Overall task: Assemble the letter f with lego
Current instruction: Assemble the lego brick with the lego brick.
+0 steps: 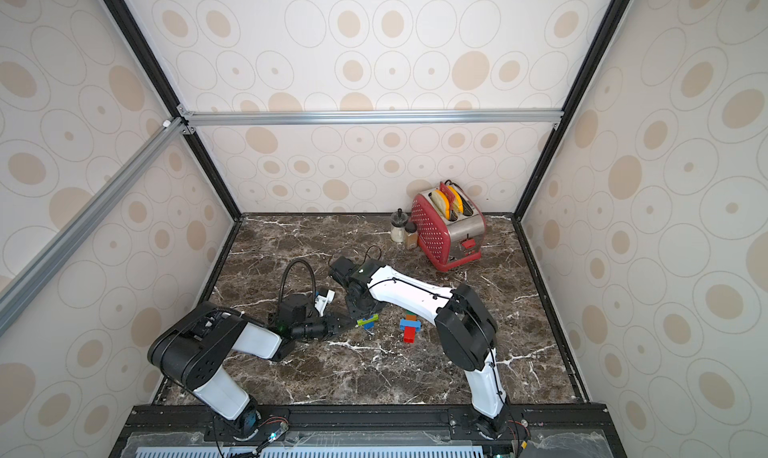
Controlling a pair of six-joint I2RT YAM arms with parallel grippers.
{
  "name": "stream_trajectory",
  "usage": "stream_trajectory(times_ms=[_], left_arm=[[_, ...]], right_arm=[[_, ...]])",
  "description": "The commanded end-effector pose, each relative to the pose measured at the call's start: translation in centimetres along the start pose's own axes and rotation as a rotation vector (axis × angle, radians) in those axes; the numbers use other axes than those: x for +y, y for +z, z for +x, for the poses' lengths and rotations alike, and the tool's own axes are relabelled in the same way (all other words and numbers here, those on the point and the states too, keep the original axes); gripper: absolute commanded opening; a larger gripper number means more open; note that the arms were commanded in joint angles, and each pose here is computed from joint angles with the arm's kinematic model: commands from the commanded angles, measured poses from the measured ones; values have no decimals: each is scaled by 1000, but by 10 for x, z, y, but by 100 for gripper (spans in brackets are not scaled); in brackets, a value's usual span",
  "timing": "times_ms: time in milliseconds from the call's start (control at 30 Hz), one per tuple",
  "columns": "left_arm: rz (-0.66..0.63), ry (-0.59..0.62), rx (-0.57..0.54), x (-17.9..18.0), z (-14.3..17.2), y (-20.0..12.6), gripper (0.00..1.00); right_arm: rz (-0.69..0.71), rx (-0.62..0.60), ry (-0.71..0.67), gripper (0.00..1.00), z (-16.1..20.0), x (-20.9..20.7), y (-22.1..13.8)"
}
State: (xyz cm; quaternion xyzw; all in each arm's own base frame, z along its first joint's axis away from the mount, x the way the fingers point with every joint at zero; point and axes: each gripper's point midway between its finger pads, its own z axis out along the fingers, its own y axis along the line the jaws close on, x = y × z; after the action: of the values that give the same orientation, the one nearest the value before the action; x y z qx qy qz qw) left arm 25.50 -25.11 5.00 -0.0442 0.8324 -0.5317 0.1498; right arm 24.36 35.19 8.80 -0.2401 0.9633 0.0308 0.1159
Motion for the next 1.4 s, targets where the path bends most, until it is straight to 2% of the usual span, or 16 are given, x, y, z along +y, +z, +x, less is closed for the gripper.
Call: stream_trajectory(times_ms=[0,433,733,833,933,1033,1067,1200,1367], left_arm=[[43,38,-15,-14,-5,1,25],[4,78,-27,-15,-7,-5,24],[-13,79,-45,-17,-10,-8,25],[-70,78,-68,-18,-15,-15,36],[-198,73,-119,-10,-21,-31,62],[-302,58,-190,-6,-26,-53,82],[-331,53,-206,-6,-26,-60,86],[-448,58,-252,-9,-31,-87,93],[-540,6,-288,-4,-32,-113,95]], right_arm=[[17,75,-34,34,25,2,20],[-9,82,-40,34,31,7,28],[-15,61,-53,35,26,6,19],[-21,49,-62,39,23,7,15],[-25,41,-78,42,18,10,10],[-34,25,-87,45,11,11,3],[-36,20,-91,46,9,12,2],[-49,4,-100,49,2,13,-5],[-69,-22,-124,55,-7,15,-15]])
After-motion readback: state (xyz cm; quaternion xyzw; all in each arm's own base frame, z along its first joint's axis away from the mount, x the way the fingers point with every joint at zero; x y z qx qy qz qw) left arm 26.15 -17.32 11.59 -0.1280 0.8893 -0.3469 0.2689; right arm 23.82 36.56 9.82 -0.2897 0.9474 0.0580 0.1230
